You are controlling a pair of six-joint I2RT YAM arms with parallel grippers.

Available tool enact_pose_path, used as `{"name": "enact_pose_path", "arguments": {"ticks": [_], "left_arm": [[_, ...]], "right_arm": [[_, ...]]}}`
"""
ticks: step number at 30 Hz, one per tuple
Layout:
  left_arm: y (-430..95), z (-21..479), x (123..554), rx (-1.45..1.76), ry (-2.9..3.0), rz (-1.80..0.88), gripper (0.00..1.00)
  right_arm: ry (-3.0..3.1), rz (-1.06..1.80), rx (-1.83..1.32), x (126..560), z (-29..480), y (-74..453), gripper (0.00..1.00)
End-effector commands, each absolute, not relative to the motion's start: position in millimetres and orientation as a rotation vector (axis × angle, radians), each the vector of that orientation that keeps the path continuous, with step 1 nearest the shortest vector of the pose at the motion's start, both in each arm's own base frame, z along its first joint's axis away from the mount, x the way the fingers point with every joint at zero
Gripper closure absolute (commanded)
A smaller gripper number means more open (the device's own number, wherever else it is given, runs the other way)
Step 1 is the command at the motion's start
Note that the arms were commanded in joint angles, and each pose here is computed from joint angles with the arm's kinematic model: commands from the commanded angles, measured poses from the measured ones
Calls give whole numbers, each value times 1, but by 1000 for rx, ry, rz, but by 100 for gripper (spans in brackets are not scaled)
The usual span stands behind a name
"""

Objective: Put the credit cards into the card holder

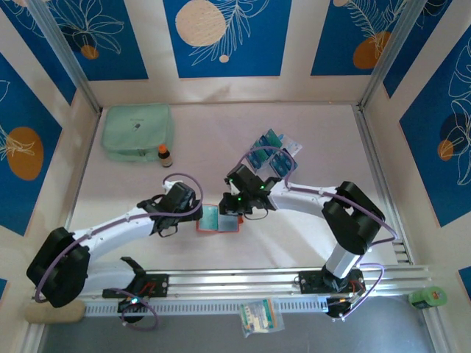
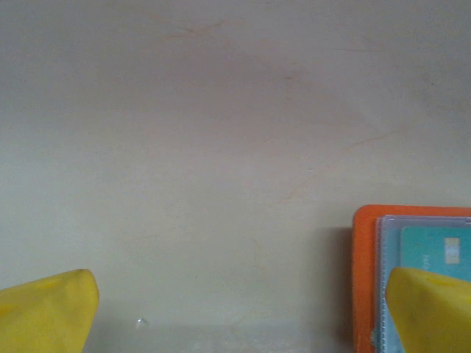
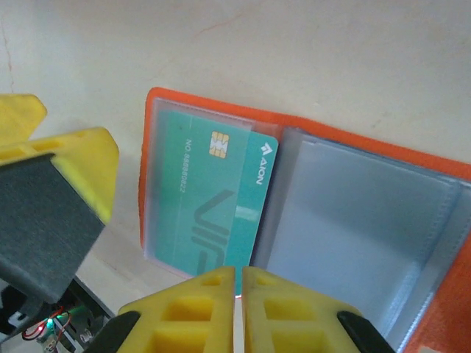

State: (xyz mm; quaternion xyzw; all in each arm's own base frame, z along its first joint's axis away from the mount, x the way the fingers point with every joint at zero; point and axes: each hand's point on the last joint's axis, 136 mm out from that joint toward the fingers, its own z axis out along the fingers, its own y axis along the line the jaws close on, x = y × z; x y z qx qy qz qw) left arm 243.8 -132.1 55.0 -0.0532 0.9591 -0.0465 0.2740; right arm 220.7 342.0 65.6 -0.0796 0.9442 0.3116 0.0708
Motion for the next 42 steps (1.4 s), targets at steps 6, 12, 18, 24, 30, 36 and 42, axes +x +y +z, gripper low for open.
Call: {"name": "enact_pose_path", "arguments": {"ticks": [6, 12, 18, 24, 30, 36, 42], "left_arm": [[-108, 34, 229, -261, 2639, -45, 0], [-110, 21, 227, -263, 2672, -53, 0], [-115, 14, 228, -238, 2691, -60, 0], [-116, 11, 228, -226, 2699, -59, 0], [-115, 9, 227, -224, 2702, -61, 0], [-117, 8, 228, -213, 2705, -61, 0], [-118, 8, 228, -208, 2705, -67, 0]], "right_arm": [[2877, 937, -287, 212, 52, 360, 89], [2887, 928, -292, 214, 46, 367, 90], [2898, 910, -290, 215, 39, 368, 90], [2910, 877, -281, 216, 33, 365, 90], [2914, 862, -283, 216, 31, 364, 90], [2922, 871, -287, 216, 28, 368, 90], [2934, 884, -292, 214, 25, 375, 90]]}}
